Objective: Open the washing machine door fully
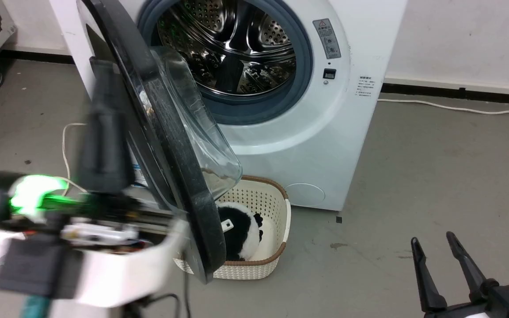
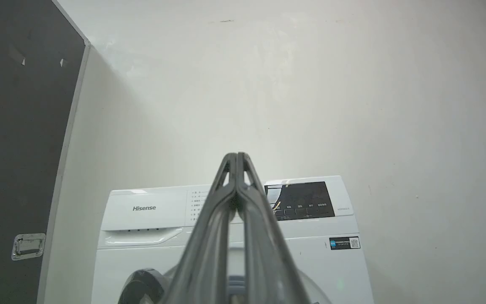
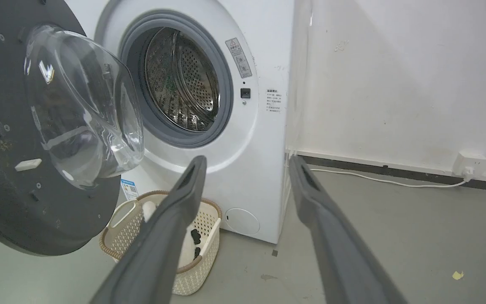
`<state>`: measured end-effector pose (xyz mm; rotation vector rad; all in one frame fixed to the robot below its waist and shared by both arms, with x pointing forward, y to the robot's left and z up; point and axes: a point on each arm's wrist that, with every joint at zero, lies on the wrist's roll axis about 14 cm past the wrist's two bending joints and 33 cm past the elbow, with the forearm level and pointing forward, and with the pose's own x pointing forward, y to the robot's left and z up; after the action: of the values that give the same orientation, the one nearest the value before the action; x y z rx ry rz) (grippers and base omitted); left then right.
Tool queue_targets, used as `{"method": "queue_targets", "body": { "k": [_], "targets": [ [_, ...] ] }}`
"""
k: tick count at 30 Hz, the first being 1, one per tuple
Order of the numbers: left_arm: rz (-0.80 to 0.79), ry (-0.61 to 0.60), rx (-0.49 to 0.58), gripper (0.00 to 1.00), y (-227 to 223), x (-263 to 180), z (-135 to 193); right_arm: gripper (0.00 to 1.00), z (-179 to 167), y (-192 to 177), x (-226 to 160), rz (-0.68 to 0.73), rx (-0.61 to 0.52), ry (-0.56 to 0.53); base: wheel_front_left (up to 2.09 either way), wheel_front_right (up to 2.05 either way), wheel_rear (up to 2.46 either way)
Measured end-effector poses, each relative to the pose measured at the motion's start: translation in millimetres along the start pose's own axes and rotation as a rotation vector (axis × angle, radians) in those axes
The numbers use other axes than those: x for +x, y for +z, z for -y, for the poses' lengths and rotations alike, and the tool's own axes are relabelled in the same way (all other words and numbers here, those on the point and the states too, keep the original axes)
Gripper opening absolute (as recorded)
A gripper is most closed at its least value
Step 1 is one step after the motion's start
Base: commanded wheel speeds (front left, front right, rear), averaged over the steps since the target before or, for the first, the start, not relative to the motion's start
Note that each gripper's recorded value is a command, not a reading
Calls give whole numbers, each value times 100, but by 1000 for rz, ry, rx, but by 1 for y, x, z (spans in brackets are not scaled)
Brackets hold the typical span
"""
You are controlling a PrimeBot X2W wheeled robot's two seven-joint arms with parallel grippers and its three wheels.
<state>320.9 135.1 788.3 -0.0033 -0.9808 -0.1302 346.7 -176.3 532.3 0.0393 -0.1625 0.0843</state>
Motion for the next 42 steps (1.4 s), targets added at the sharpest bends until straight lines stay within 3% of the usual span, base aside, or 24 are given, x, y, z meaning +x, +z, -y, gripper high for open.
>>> {"method": "queue_targets", "body": {
  "k": [4, 10, 17, 28, 42],
  "targets": [
    [-134, -87, -97, 0, -28, -9, 37, 100, 2, -2, -1, -8, 2, -6, 0, 0, 0],
    [-432, -207, -250, 0, -88, -57, 92, 100, 4, -7, 0, -23, 8, -14, 0, 0, 0],
    [-731, -210, -293, 0, -149, -123, 111, 100, 4, -12, 1, -36, 17, -16, 0, 0, 0],
    [-928, -91, -221, 0, -201, -179, 77, 100, -7, -23, 7, -68, 30, 20, 0, 0, 0],
    [-938, 85, -127, 0, -190, -204, 15, 100, -54, -29, 28, -73, 49, 166, 0, 0, 0]
  ]
}}
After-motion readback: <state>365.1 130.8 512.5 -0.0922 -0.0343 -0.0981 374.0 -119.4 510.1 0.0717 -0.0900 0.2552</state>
